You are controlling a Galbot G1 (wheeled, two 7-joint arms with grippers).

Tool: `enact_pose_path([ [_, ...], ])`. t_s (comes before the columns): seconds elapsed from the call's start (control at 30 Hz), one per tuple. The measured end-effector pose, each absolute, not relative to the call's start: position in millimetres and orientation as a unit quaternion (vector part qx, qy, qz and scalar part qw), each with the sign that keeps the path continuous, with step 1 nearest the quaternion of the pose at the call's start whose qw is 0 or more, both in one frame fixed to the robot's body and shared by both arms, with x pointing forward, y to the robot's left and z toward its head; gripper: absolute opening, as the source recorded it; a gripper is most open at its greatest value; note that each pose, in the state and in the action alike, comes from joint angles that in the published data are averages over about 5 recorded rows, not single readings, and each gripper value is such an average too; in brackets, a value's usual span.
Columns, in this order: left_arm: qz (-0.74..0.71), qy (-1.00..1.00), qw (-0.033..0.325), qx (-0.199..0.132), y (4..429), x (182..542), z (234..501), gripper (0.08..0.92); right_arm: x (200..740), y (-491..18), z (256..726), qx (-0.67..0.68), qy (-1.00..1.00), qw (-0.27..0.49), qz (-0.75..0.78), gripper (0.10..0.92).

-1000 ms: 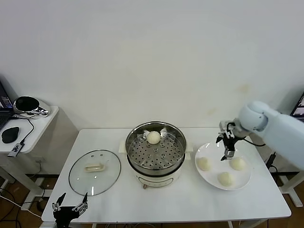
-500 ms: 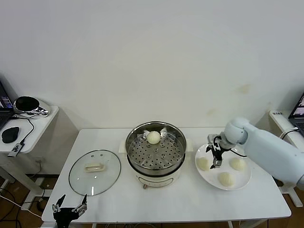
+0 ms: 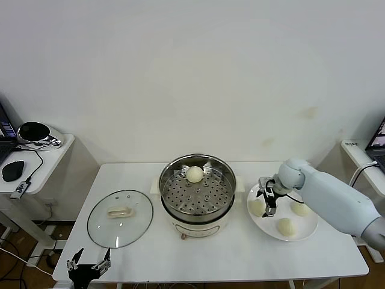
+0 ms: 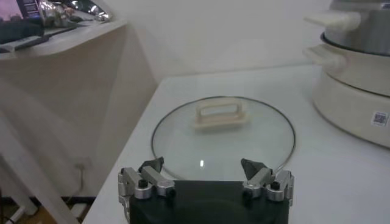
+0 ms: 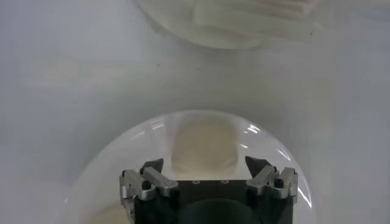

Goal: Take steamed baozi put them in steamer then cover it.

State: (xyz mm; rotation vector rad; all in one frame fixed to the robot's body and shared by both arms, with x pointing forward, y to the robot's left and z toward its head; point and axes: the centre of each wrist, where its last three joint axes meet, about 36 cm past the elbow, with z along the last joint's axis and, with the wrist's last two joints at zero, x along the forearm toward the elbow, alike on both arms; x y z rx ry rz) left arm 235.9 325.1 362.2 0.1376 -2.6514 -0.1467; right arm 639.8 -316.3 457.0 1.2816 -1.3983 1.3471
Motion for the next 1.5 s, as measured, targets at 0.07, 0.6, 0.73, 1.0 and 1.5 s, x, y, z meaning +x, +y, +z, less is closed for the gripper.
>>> enact_pose_path([
  [0.07, -0.053, -0.968, 0.239, 0.051, 325, 236, 362, 0.823, 640, -316, 455, 0.507, -0.551, 0.396, 0.532, 0.823],
  [0.6, -0.053, -0.968, 0.241, 0.051, 325, 237, 359, 0.823, 641, -317, 450, 0.506, -0.553, 0.395, 0.531, 0.629],
  [0.73, -0.053, -0.968, 0.24, 0.051, 325, 239, 359, 0.823, 641, -319, 455, 0.504, -0.555, 0.396, 0.529, 0.621],
  [1.0, -0.051, -0.97, 0.233, 0.047, 322, 245, 359, 0.823, 645, -327, 488, 0.498, -0.555, 0.403, 0.531, 0.613],
  [1.5, -0.056, -0.976, 0.208, 0.037, 320, 253, 374, 0.823, 668, -290, 655, 0.505, -0.526, 0.391, 0.561, 0.611],
])
